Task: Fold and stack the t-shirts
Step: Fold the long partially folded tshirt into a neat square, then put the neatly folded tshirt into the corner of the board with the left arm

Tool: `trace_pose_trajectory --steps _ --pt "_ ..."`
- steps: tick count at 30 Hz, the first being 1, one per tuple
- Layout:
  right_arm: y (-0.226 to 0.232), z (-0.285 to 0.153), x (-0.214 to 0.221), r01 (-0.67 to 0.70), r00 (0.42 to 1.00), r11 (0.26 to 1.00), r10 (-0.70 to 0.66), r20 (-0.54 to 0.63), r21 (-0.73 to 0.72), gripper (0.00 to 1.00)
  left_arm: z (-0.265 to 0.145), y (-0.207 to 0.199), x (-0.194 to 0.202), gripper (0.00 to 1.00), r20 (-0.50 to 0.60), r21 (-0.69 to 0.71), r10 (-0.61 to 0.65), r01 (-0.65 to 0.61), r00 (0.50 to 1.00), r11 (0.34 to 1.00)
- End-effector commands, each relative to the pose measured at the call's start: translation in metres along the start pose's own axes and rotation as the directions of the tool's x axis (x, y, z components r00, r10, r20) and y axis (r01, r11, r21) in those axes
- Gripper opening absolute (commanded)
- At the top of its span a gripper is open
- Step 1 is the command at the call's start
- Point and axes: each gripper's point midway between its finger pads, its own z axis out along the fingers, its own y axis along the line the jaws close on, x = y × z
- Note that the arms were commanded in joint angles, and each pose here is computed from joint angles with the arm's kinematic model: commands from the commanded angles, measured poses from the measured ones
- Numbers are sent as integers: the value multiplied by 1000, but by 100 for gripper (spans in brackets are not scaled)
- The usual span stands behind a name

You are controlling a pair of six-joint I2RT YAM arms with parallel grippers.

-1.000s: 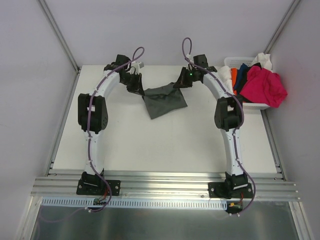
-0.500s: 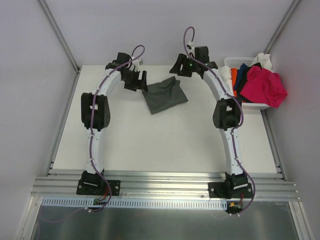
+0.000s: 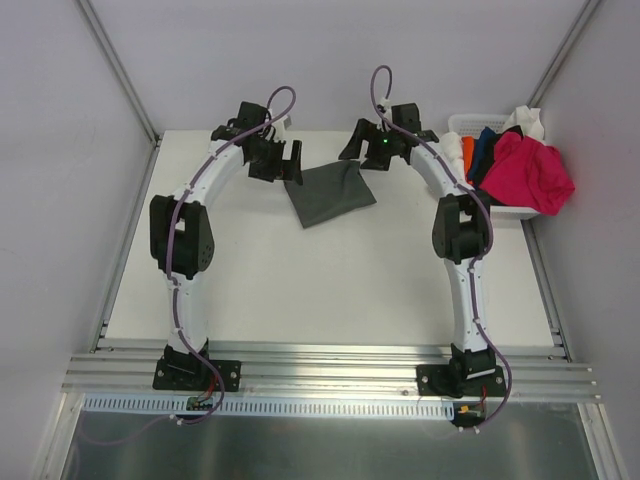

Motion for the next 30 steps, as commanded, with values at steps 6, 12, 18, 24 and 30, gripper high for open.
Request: trace_pose_trajectory --steps 6,12,18,24,30 --pt "43 1 41 -90 988 990 75 -131 -110 93 19 -25 63 99 -205 140 -238 269 950 953" --pt "32 11 51 -119 981 987 101 -162 -104 93 43 -16 76 99 -260 137 -310 353 914 925" --pt "0 12 59 -140 975 989 131 -181 -43 93 64 -5 77 99 -275 135 -354 401 894 906" --pt "-24 9 66 -164 968 986 162 -194 6 93 86 0 78 81 -293 155 -395 451 871 879" --pt "-33 9 92 -197 947 980 199 -251 36 94 109 17 70 66 -250 119 -395 433 884 894"
